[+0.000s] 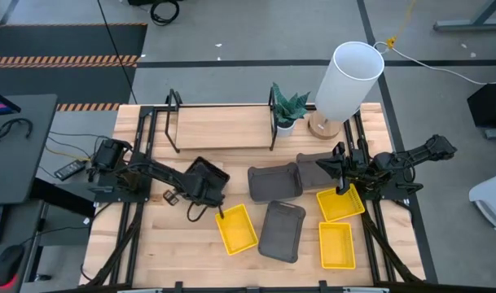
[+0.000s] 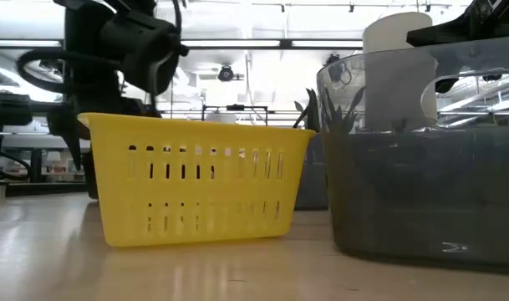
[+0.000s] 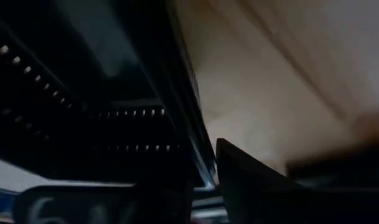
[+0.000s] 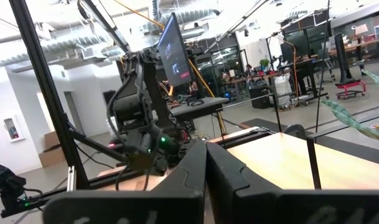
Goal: Stack baskets on shelf by color
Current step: Put the black stacked bins on the shelf
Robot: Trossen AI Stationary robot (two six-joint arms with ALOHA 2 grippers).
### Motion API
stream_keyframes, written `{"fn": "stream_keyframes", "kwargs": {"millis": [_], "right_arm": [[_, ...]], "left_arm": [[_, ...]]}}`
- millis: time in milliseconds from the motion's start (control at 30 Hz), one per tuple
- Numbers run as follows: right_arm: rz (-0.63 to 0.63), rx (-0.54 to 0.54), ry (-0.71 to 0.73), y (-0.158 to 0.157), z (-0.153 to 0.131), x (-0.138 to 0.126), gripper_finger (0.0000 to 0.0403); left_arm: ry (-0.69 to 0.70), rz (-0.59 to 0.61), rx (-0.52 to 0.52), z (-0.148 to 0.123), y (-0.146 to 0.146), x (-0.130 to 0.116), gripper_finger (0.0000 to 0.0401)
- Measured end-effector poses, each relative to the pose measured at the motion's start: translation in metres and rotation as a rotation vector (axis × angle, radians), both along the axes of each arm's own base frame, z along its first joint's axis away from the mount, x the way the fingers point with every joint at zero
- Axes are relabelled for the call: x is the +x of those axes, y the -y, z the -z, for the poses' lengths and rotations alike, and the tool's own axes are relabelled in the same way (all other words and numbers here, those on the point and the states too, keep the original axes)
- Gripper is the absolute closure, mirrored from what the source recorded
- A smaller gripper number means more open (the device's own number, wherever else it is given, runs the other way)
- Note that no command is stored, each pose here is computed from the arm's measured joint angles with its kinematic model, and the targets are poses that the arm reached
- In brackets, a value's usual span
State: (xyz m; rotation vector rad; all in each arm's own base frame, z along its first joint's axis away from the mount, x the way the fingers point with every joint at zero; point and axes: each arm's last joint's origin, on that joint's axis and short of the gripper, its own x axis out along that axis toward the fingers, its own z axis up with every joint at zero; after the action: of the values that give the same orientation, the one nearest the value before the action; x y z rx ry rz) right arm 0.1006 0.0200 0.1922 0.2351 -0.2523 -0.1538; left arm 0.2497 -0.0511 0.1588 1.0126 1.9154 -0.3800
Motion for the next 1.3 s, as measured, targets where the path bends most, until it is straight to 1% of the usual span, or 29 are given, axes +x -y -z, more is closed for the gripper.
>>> {"fn": "stream_keyframes", "kwargs": {"millis": [133,300,367,467,533,700,800,933,1033,1133,1233,1300], "right_arm": [[0.0,0.0,0.0,0.0,0.0,0.0,0.0391],[0.0,0.0,0.0,0.0,0.0,0.0,0.0391],[0.0,0.0,0.0,0.0,0.0,0.0,0.0391],[0.0,0.0,0.0,0.0,0.0,0.0,0.0391],[0.0,0.0,0.0,0.0,0.0,0.0,0.0391],[0.0,0.0,-0.001,0.0,0.0,0.0,0.0391],[0.0,0.0,-0.001,0.0,0.0,0.0,0.0391],[0.0,0.0,-0.001,0.0,0.0,0.0,0.0391],[0.0,0.0,-0.001,0.0,0.0,0.0,0.0391],[0.0,0.0,0.0,0.0,0.0,0.0,0.0391],[0.0,0.0,0.0,0.0,0.0,0.0,0.0391],[0.0,0.0,0.0,0.0,0.0,0.0,0.0391]], "left_arm": [[-0.07,0.121,0.03,-0.002,0.004,-0.004,0.0356],[-0.072,0.192,0.119,-0.004,0.008,-0.005,0.0363],[-0.056,0.16,0.132,-0.006,0.008,-0.007,0.0355],[-0.013,0.071,0.127,-0.009,0.008,-0.009,0.0333],[0.003,0.019,0.104,-0.014,0.008,-0.012,0.0314],[0.124,-0.089,0.093,-0.028,0.008,-0.016,0.0261],[0.224,-0.188,0.06,-0.042,0.008,-0.016,0.0233],[0.413,-0.38,-0.048,-0.062,0.012,-0.011,0.0214],[0.593,-0.571,-0.173,-0.072,0.015,-0.003,0.0214],[0.718,-0.752,-0.285,-0.077,0.019,0.005,0.0222],[0.82,-0.906,-0.325,-0.078,0.021,0.012,0.0228],[0.864,-0.976,-0.342,-0.079,0.022,0.015,0.0226]]}}
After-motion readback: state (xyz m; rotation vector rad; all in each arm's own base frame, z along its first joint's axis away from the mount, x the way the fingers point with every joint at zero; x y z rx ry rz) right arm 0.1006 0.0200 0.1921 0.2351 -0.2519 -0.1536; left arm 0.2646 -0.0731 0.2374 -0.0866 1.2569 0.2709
